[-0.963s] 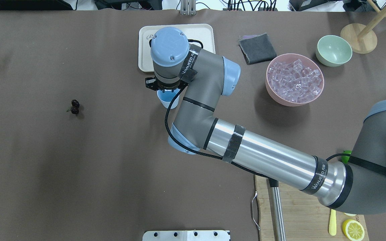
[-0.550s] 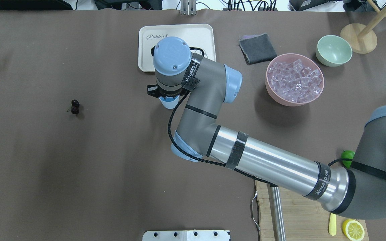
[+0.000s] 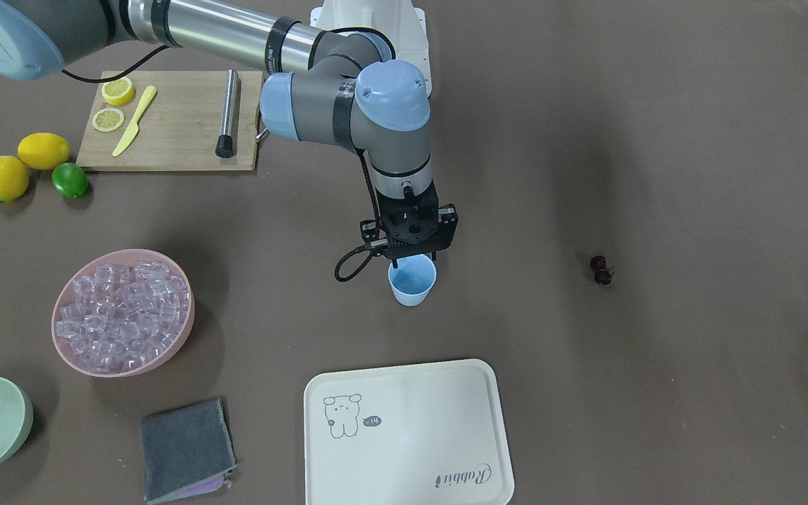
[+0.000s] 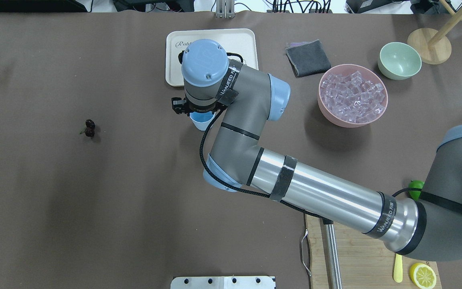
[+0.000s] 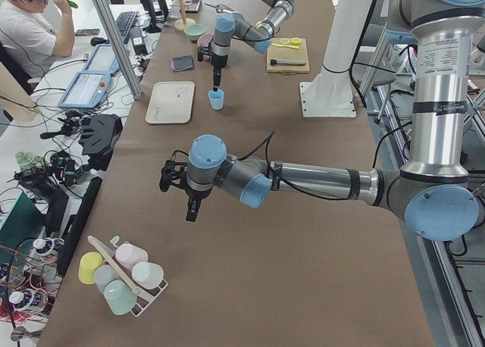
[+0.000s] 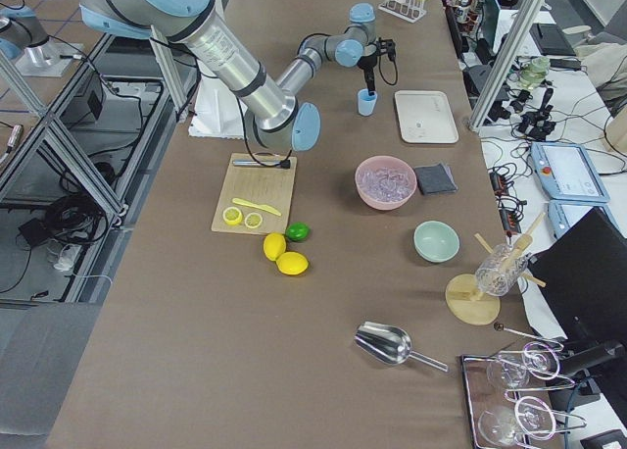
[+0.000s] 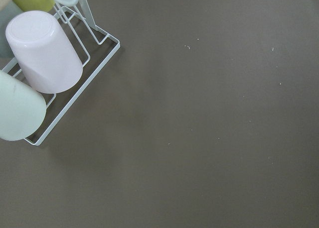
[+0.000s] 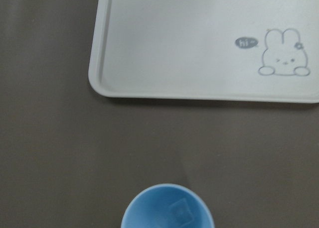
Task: Put ice and cherries in cup
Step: 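Move the right gripper back over the ice bowl, then grasp another ice cube from the bowl with the right gripper, then carry the ice cube to the blue cup and drop it in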
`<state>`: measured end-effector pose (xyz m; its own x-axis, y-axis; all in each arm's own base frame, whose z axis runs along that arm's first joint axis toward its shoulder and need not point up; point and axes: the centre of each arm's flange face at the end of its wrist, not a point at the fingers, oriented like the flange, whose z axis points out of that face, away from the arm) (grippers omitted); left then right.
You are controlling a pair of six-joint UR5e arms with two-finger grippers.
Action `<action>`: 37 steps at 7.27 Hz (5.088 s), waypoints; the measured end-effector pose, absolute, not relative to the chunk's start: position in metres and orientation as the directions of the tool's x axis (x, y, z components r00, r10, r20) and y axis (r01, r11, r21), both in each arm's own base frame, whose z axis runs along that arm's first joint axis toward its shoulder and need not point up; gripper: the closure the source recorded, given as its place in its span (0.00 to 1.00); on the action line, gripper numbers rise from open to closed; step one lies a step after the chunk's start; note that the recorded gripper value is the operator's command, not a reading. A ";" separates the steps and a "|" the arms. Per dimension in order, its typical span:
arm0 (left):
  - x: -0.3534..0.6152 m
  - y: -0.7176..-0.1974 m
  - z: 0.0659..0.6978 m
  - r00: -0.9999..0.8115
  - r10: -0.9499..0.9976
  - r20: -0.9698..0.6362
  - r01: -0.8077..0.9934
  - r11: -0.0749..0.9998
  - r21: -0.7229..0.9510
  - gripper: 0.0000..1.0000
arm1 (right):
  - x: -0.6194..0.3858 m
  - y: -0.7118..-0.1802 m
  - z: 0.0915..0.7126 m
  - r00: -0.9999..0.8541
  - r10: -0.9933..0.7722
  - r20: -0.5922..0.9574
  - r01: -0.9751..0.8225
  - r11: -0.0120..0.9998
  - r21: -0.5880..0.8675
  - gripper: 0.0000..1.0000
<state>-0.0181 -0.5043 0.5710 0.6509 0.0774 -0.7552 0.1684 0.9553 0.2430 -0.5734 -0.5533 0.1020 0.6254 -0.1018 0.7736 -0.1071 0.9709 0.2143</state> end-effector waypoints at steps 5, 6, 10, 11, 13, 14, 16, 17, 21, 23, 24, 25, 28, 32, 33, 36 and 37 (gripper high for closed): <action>-0.018 -0.503 0.573 0.652 0.080 -0.754 0.169 0.954 0.247 0.03 | -0.374 -0.612 0.284 0.640 -0.254 0.725 0.081 0.961 0.264 0.02; -0.018 -0.503 0.572 0.652 0.080 -0.754 0.169 0.954 0.248 0.03 | -0.353 -0.605 0.308 0.619 -0.300 0.726 0.134 0.951 0.278 0.02; -0.018 -0.506 0.573 0.655 0.085 -0.751 0.170 0.951 0.256 0.03 | -0.333 -0.585 0.384 0.608 -0.382 0.696 0.254 0.924 0.285 0.10; -0.019 -0.505 0.572 0.655 0.086 -0.751 0.171 0.951 0.257 0.03 | -0.333 -0.583 0.394 0.614 -0.390 0.686 0.265 0.921 0.286 0.16; -0.019 -0.506 0.572 0.655 0.087 -0.751 0.170 0.951 0.259 0.03 | -0.337 -0.583 0.401 0.624 -0.393 0.675 0.272 0.919 0.284 0.20; -0.019 -0.506 0.572 0.655 0.087 -0.750 0.171 0.951 0.260 0.03 | -0.342 -0.582 0.402 0.628 -0.396 0.669 0.277 0.918 0.284 0.20; -0.018 -0.507 0.571 0.655 0.088 -0.750 0.171 0.950 0.260 0.03 | -0.349 -0.579 0.405 0.638 -0.401 0.658 0.282 0.916 0.286 0.20; -0.018 -0.507 0.571 0.655 0.088 -0.751 0.171 0.950 0.261 0.03 | -0.352 -0.577 0.407 0.639 -0.402 0.655 0.285 0.915 0.284 0.20; -0.019 -0.506 0.571 0.655 0.088 -0.751 0.171 0.950 0.261 0.03 | -0.357 -0.574 0.403 0.638 -0.407 0.653 0.287 0.913 0.289 0.69; -0.019 -0.503 0.573 0.655 0.088 -0.751 0.171 0.950 0.261 0.03 | -0.357 -0.574 0.402 0.640 -0.409 0.651 0.286 0.913 0.292 0.92; -0.019 -0.503 0.574 0.655 0.089 -0.751 0.171 0.950 0.262 0.03 | -0.357 -0.574 0.402 0.641 -0.409 0.650 0.285 0.913 0.292 1.00; -0.019 -0.503 0.575 0.655 0.090 -0.751 0.171 0.950 0.263 0.03 | -0.356 -0.574 0.402 0.641 -0.409 0.649 0.285 0.913 0.294 1.00; -0.019 -0.502 0.576 0.655 0.090 -0.750 0.171 0.950 0.263 0.03 | -0.327 -0.587 0.380 0.633 -0.395 0.666 0.243 0.918 0.314 1.00; -0.019 -0.503 0.576 0.655 0.089 -0.751 0.171 0.950 0.262 0.03 | -0.381 -0.619 0.233 0.623 -0.264 0.736 0.121 0.963 0.242 1.00; -0.019 -0.504 0.577 0.655 0.087 -0.751 0.171 0.950 0.260 0.03 | -0.421 -0.616 0.189 0.633 -0.224 0.741 0.083 0.971 0.223 1.00; -0.018 -0.506 0.582 0.653 0.083 -0.752 0.169 0.953 0.252 0.03 | -0.551 -0.568 0.086 0.661 -0.122 0.740 -0.023 0.983 0.182 1.00; -0.018 -0.506 0.583 0.653 0.081 -0.753 0.169 0.954 0.249 0.03 | -0.579 -0.551 0.069 0.666 -0.106 0.738 -0.045 0.982 0.181 1.00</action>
